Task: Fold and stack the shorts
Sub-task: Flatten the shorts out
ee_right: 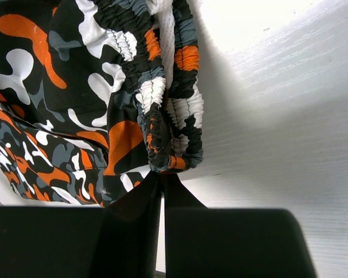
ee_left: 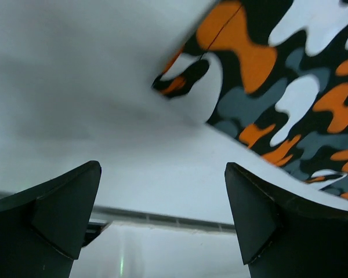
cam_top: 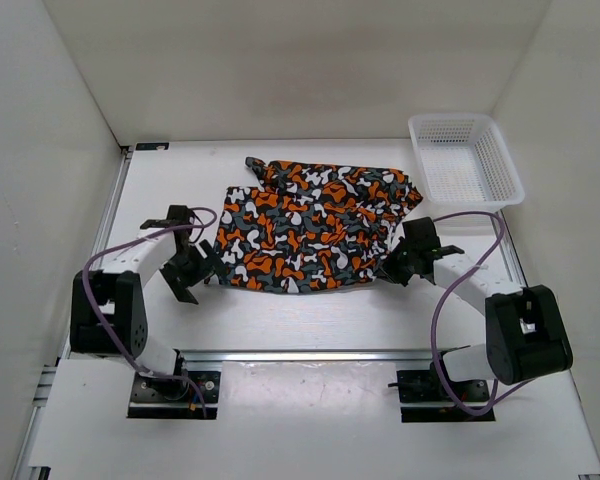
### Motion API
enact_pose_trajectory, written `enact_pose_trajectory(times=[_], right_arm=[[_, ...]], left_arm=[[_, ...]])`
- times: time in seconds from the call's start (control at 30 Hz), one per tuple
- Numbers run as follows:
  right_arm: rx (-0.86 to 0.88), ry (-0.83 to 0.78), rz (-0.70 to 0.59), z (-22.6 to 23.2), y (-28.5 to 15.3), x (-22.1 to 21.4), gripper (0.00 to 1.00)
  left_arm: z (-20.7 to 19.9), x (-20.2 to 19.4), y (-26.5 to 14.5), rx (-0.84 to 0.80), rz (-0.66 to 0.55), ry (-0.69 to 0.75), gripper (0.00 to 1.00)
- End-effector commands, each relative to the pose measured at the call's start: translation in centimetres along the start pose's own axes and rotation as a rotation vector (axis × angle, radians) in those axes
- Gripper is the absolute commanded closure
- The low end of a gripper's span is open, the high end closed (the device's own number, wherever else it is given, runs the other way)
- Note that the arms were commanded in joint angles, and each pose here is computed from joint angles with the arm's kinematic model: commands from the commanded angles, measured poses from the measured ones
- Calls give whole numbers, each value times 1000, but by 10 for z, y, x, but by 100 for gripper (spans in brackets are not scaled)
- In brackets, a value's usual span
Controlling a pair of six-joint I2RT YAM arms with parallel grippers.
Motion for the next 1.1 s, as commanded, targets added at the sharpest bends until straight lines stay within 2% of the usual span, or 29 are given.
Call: enact_pose_trajectory(times=[0.0,0.27,0.4,0.43,0.47,0.53,0.57,0.7,0.73,0.8,0.87,0.9,0.93,1.0,1.03,1.07], right_arm=[[17,-25,-23,5,-9,3,99],[23,-35,-14,5,-9,2,99],[13,-35,-14,2,-10,3,99],[13,-35,-14,2,-10,3,99],[21,-45,-19,5,-11,5,99],[6,-44,-22,3,-11,5,99],[15,-45,-28,7,-12,7,99],[14,-64,-38,10,-15,11,99],[2,-74,-47,10,-16,13,99],[11,-96,-73,17,-23,22,99],[19,-129,-92,26,-33,28,99],[61,-172,-125,45,-47,39,99],[66,-191,-129,50,-56,41,99],[140,-273,-194,84,-87,58,99],[164,-301,-217,94,-101,63,99],[160,-327,-218,98,-111,65,99]], left_arm=[[-18,25,7,-91,-76,-20,1],[-28,47,27,-77,-71,-22,10],[-43,51,37,-74,-38,0,26],[-43,51,37,-74,-38,0,33],[-47,52,37,-77,-40,9,54],[-51,53,35,-98,-37,11,83],[-55,56,29,-119,-50,15,90],[-60,61,-3,-137,-108,21,90],[-65,69,-24,-155,-160,35,90],[-61,69,-47,-126,-188,44,90],[-69,79,-89,-162,-282,59,90],[-67,76,-103,-155,-288,57,90],[-71,84,-134,-198,-363,64,90],[-70,83,-167,-236,-408,57,90],[-71,88,-202,-282,-497,58,90],[-71,88,-219,-310,-532,56,90]])
Point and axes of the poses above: each gripper's point midway between its finger pads, its own y axis out along the fingers, its own z axis along the line the jaws close on, x = y × z, the point moved 4 cm from there along -y, back along the fingers, and after that the axes turned 6 degrees about y, right-handed, at the moved point
